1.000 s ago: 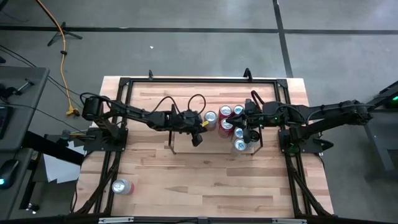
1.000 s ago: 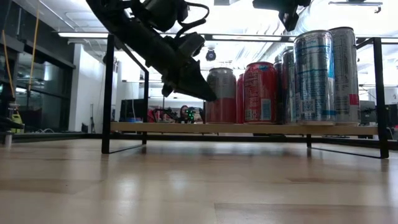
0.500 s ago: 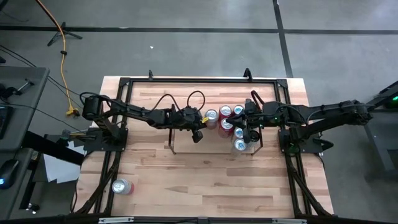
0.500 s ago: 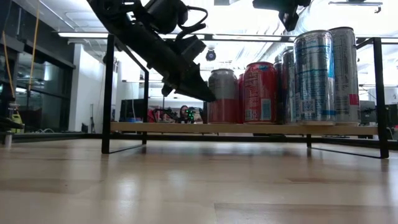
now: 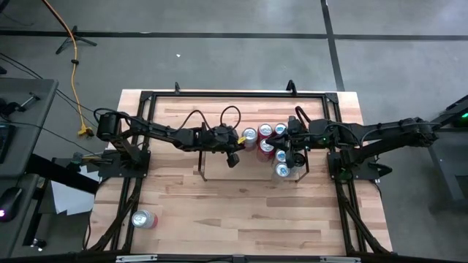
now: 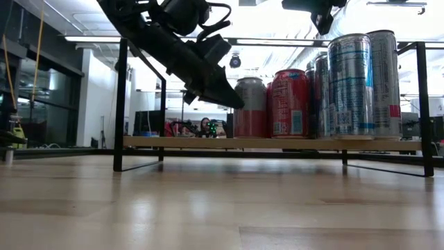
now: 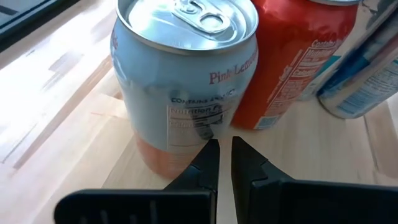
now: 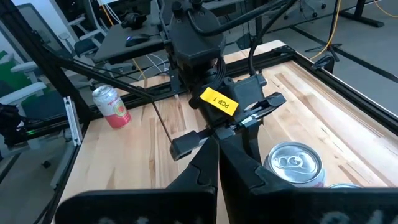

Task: Place canned beverage on shelf
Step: Put the white pink soda can on the shelf, then put the white pink soda can on the shelf aligned with the other white pink soda can

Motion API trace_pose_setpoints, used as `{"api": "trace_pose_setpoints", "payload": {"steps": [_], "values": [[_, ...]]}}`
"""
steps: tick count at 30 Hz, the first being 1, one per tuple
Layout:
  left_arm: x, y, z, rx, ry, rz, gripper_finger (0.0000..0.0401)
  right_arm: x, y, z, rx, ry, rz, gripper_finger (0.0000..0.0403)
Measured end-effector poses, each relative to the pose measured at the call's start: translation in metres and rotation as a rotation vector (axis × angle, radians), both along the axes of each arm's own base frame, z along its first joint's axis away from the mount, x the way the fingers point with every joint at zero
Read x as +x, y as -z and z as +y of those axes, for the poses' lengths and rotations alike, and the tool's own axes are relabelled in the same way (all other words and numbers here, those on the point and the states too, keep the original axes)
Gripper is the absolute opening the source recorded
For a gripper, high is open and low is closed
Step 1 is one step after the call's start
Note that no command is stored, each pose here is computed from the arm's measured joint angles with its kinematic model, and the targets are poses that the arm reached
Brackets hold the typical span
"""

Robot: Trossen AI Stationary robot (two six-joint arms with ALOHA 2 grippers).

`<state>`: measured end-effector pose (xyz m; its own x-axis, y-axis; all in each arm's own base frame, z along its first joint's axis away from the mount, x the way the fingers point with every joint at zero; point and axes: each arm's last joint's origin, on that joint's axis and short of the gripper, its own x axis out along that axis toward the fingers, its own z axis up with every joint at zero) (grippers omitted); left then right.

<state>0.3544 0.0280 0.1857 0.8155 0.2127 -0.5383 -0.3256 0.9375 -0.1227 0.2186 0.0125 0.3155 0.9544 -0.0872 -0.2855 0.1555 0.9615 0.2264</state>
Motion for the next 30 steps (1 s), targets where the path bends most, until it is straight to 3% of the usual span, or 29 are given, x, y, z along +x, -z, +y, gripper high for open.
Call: {"api": "trace_pose_setpoints", "payload": {"steps": [6, 11, 17, 24, 30], "values": [[0.0, 0.0, 0.0, 0.02, -0.001, 0.005, 0.0, 0.0, 0.0, 0.0, 0.0, 0.0, 0.0, 0.0], [-0.006, -0.011, 0.0, -0.045, 0.086, 0.002, 0.0, 0.0, 0.0, 0.0, 0.0, 0.0, -0.001, 0.0], [-0.037, -0.068, 0.006, -0.043, 0.09, -0.107, 0.0, 0.002, -0.006, 0.0, 0.005, 0.002, -0.067, 0.0], [-0.102, -0.16, -0.005, -0.008, 0.124, -0.461, 0.0, 0.004, -0.029, -0.001, 0.004, 0.03, -0.302, 0.0], [-0.155, -0.2, -0.019, 0.027, 0.181, -0.64, 0.0, 0.003, -0.038, -0.001, -0.079, 0.026, -0.386, 0.0]]}}
